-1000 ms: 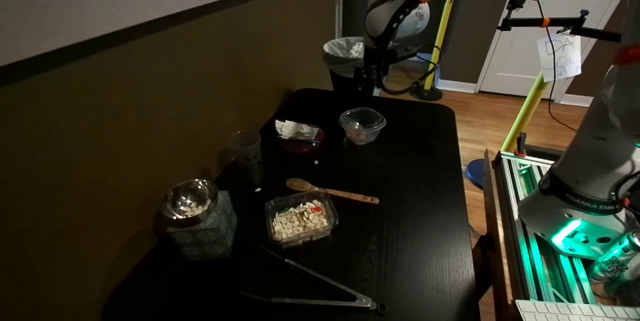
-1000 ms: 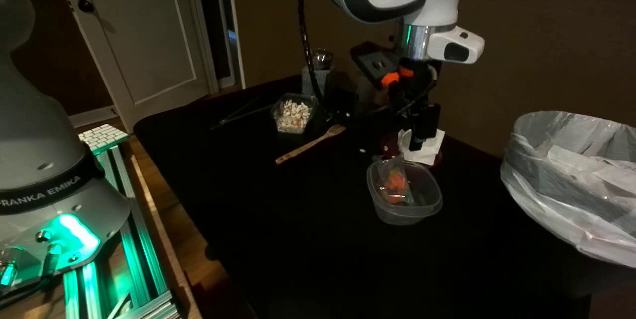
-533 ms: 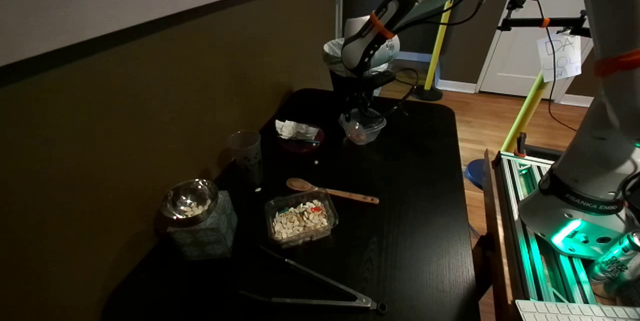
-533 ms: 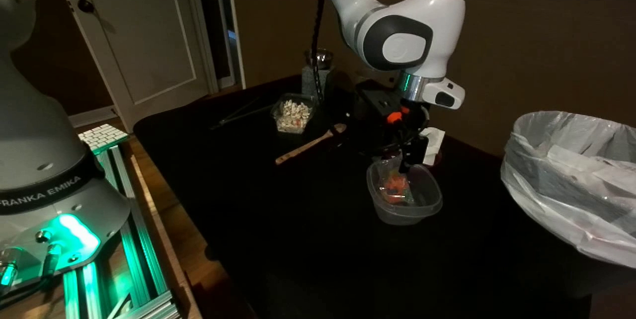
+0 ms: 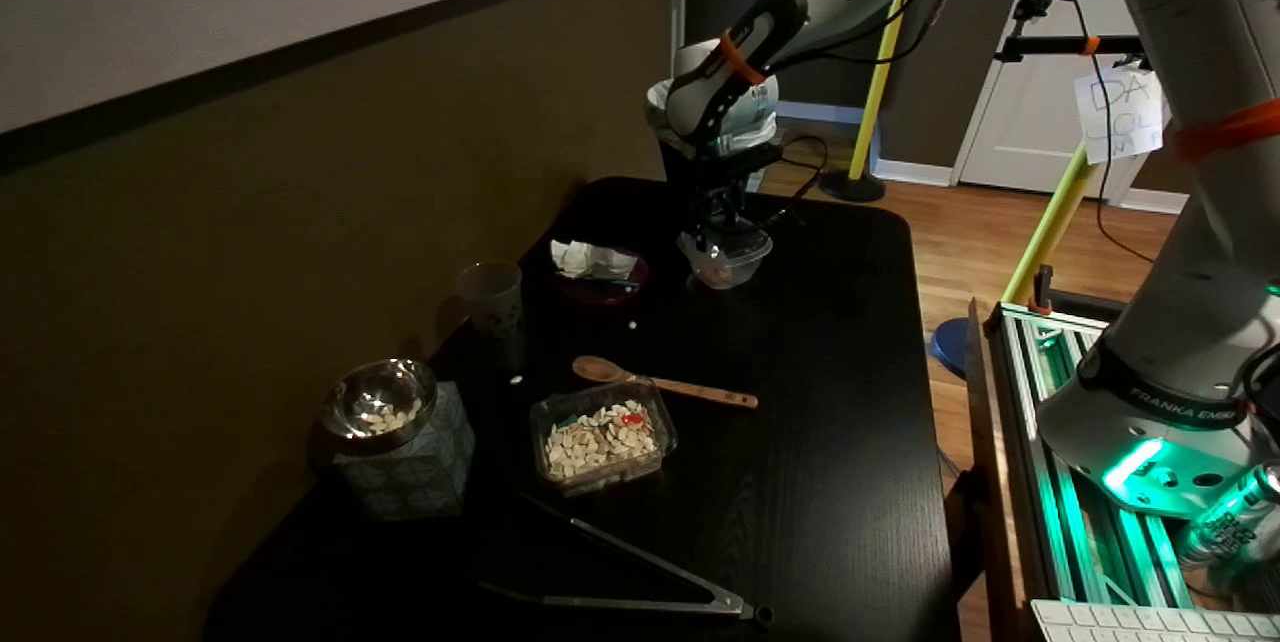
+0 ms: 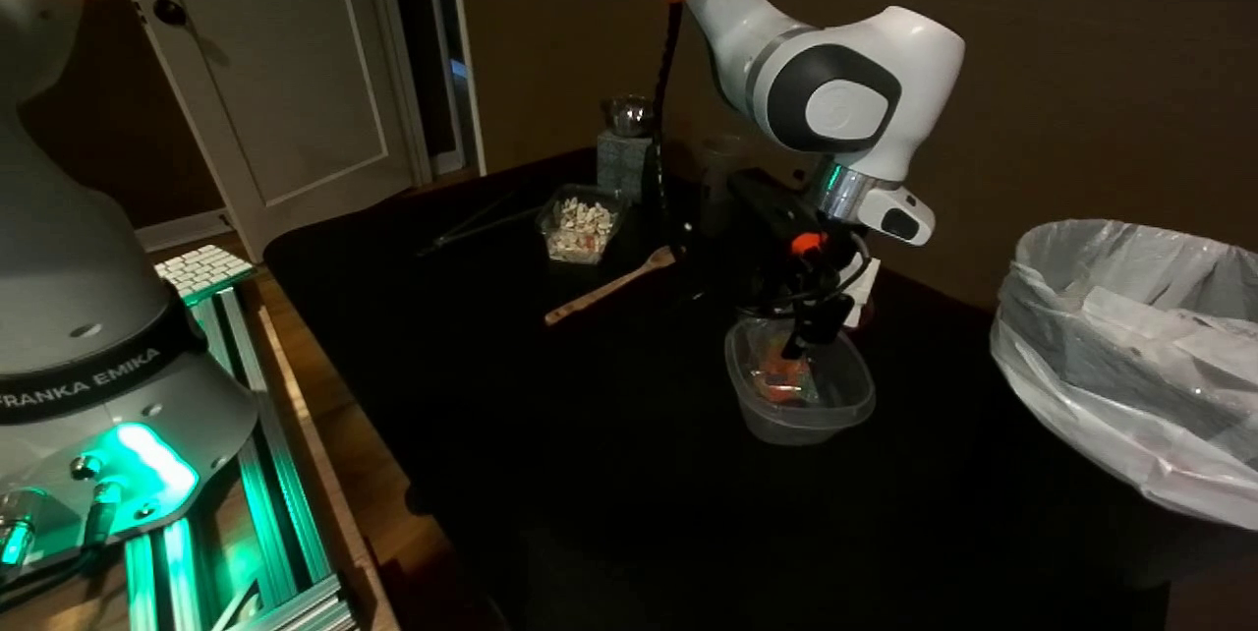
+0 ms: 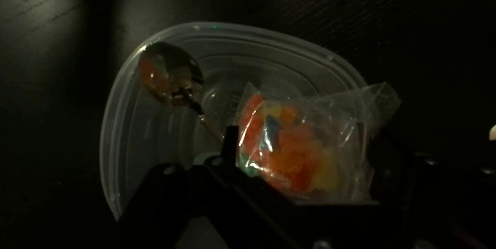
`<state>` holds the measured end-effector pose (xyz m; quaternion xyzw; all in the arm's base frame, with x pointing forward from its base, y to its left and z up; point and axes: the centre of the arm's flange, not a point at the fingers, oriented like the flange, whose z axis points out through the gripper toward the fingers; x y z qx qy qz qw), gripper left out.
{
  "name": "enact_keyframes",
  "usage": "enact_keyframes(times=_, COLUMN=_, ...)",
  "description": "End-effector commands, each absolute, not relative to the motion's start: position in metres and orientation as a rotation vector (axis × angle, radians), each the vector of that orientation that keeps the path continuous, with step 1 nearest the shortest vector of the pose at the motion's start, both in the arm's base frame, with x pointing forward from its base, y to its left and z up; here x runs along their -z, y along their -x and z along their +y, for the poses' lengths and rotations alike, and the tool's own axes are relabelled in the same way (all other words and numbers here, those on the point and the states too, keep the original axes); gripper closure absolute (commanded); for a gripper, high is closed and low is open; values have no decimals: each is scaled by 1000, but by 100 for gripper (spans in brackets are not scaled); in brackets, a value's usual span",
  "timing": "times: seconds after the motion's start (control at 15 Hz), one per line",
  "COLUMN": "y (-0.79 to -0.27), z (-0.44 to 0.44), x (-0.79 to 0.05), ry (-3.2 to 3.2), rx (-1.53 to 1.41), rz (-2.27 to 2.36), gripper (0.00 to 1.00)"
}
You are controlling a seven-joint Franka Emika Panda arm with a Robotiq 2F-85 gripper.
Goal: Pick up the clear plastic from the bowl and put it on the red lid.
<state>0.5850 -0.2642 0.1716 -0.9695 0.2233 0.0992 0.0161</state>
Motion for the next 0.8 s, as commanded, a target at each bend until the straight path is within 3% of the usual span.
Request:
enact_keyframes(times=0.0, y=-602, z=-270, x=-160, ry=2980, rx=-376, rz=677, gripper=39)
enact_keyframes(times=0.07, y=-604, z=-270, x=-158, ry=2977, rx=-382, rz=674, gripper=44)
enact_keyframes(times=0.53, y=-613, z=-273, x=-160, ry=2947, rx=-365, rz=664, gripper=98)
enact_keyframes(times=0.73, y=-608, z=-277, x=-169, ry=2932, rx=-345, rz=660, gripper=100)
